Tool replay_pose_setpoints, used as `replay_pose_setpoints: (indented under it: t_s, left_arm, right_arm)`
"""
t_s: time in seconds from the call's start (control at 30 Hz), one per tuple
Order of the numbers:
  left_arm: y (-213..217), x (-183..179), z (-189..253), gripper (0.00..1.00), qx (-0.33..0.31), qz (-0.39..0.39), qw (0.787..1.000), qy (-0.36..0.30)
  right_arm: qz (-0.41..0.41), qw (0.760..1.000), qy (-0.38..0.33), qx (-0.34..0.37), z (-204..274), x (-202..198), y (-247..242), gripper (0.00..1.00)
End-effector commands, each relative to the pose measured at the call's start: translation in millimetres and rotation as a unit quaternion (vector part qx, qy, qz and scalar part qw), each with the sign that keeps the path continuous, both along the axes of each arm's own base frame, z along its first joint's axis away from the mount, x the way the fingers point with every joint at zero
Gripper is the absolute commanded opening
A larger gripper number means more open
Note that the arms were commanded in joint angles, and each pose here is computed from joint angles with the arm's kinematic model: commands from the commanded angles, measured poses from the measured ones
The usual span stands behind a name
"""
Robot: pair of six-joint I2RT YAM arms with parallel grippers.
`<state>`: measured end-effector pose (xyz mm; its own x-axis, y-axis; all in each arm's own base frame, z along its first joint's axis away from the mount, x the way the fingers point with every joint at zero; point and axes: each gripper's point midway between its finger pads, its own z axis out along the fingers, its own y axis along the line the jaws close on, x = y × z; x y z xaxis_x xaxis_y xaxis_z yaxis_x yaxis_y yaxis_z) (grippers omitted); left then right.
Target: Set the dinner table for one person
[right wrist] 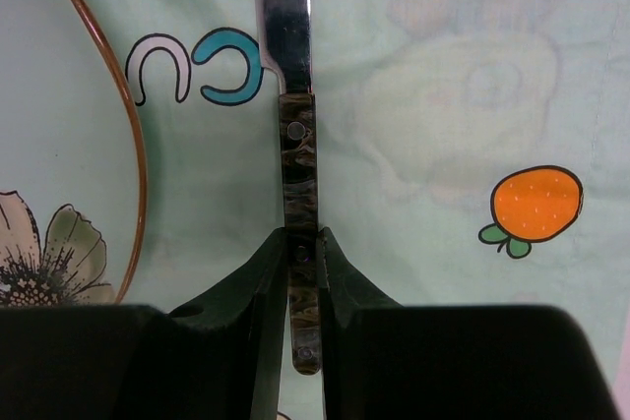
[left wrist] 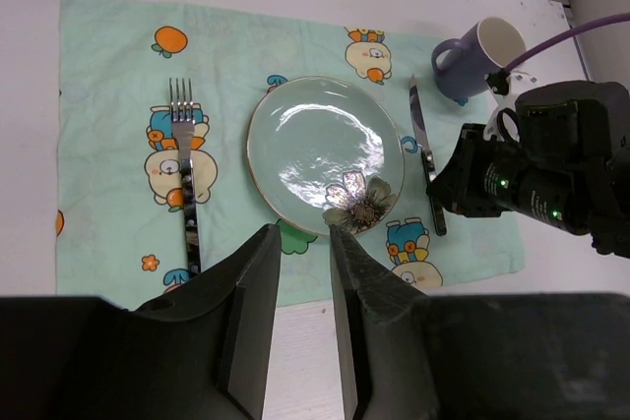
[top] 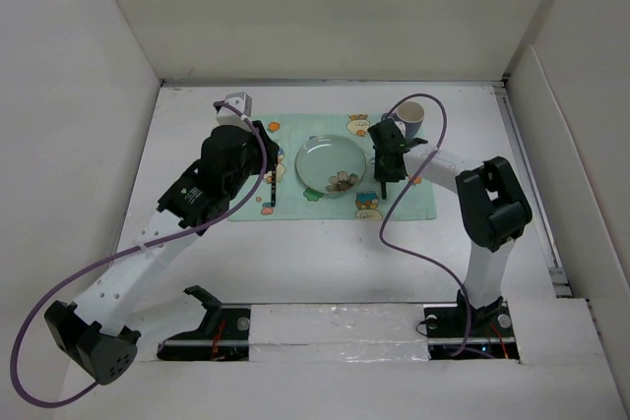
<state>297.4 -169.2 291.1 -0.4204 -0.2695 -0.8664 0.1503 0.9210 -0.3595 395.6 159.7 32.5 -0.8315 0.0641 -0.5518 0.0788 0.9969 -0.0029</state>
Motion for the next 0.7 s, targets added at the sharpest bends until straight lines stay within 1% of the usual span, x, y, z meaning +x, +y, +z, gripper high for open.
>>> replay_pose_setpoints:
  t_s: [0.0, 0.03, 0.1, 0.2, 0.23, 0.3, 0.33, 0.43, 0.47, 0.6, 0.63, 0.67]
  left_arm:
    - [-1.0, -0.2, 10.0, 0.24, -0.011, -0.002, 1.000, -0.020]
    - [-0.6, -0.2, 10.2, 0.25, -0.011, -0.001, 1.000, -0.021]
    - [0.0, -0.1, 8.1, 0.25, -0.009, 0.001, 1.000, -0.019]
    - [0.7, -0.5, 5.2, 0.27, -0.009, 0.002, 1.000, -0.017]
    - [0.5, -0.7, 5.2, 0.29, -0.009, 0.002, 1.000, -0.017]
    - [0.5, -0.9, 6.6, 0.31, -0.008, 0.001, 1.000, -0.018]
    - [0.6, -0.9, 7.6, 0.35, -0.007, 0.000, 1.000, -0.019]
    - [0.3, 0.3, 15.9, 0.42, -0.004, -0.002, 1.000, -0.025]
    - [-0.7, 1.8, 15.7, 0.44, -0.002, -0.002, 1.000, -0.022]
    - [-2.2, 4.1, 32.5, 0.51, 0.002, -0.006, 1.000, -0.029]
    - [-3.3, 4.5, 37.3, 0.55, 0.001, -0.009, 0.999, -0.032]
    - [-4.6, 5.8, 38.6, 0.57, 0.003, -0.011, 0.999, -0.031]
  right_arm:
    - [-0.001, 1.000, -0.012, -0.007, 8.8, 8.3, 3.1, 0.02]
    - [0.004, 1.000, -0.010, -0.008, 7.6, 5.6, 6.1, 0.06]
    - [0.003, 1.000, -0.007, -0.007, 7.0, 4.1, 6.1, 0.09]
    - [-0.002, 1.000, -0.005, -0.012, 7.4, 1.8, 3.2, 0.20]
    - [-0.003, 1.000, -0.007, -0.010, 10.9, 2.2, 3.5, 0.27]
    - [0.002, 1.000, -0.009, -0.007, 16.4, 0.0, 7.4, 0.33]
    - [0.004, 1.000, -0.017, 0.000, 26.9, 0.4, 9.0, 0.42]
    - [0.016, 0.999, -0.021, 0.018, 47.4, -3.4, 14.0, 0.57]
    - [0.022, 0.999, -0.025, 0.025, 61.1, -6.7, 14.4, 0.64]
    - [0.049, 0.997, -0.042, 0.052, 105.7, -17.2, 22.7, 0.76]
    - [0.051, 0.996, -0.052, 0.058, 118.9, -17.7, 23.3, 0.79]
    - [0.057, 0.994, -0.070, 0.068, 141.2, -24.1, 25.2, 0.81]
